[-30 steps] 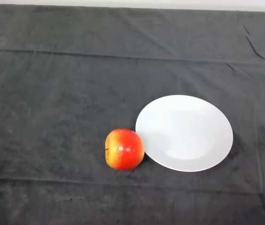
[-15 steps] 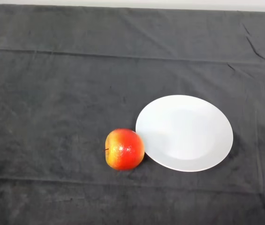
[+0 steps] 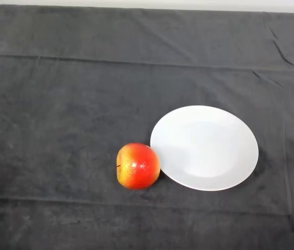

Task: Move the apple to the plate

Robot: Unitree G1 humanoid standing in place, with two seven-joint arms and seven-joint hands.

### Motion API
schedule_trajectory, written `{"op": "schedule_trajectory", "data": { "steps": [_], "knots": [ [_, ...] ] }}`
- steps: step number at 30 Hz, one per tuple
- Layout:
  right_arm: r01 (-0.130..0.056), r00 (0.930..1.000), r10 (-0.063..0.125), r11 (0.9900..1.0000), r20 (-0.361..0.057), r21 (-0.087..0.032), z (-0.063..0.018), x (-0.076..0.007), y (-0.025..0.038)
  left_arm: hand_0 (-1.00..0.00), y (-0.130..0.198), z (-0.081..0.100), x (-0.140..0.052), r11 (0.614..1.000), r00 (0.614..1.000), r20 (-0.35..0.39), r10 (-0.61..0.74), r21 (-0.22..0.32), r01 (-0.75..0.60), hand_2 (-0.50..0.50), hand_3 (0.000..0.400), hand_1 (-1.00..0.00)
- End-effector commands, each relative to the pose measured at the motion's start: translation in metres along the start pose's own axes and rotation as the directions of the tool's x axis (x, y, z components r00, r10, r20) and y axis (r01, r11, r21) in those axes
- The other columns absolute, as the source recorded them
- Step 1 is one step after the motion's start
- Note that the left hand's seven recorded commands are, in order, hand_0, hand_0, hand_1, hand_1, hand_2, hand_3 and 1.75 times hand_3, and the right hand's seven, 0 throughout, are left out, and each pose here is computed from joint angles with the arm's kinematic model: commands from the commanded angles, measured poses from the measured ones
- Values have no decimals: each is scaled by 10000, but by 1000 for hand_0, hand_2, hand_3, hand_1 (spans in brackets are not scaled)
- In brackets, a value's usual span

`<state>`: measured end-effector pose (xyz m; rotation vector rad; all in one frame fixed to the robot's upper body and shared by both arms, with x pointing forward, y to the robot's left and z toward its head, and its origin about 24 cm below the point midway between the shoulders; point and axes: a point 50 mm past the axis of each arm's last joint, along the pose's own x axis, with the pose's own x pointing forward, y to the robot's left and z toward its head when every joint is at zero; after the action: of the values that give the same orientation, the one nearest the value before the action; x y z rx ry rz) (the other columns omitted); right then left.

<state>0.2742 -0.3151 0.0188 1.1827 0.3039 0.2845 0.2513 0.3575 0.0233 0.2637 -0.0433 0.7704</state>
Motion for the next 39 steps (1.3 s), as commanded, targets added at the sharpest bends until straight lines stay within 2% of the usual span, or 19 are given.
{"op": "schedule_trajectory", "data": {
  "steps": [1, 12, 22, 39],
  "knots": [
    [138, 9997, -133, 9997, 213, -209, 105, -109, -2, 0, -82, 164, 102, 9998, 9982, 589, -102, -162, 112, 0, 0, 0],
    [142, 9997, -137, 9997, 213, -215, 103, -108, -2, 0, -224, 400, 103, 9949, 9765, 1907, -1000, 81, 1003, 0, 0, 0],
    [152, 9997, -147, 9996, 213, -231, 102, -107, -3, 0, -421, 618, 77, 9813, 9441, 2674, -1926, 555, 1845, 0, 0, 0],
    [184, 9996, -178, 9995, 217, -274, 98, -104, -6, 0, -914, 990, -296, 9166, 8401, 3674, -3991, 1359, 3760, 0, 0, 0]
  ]
}}
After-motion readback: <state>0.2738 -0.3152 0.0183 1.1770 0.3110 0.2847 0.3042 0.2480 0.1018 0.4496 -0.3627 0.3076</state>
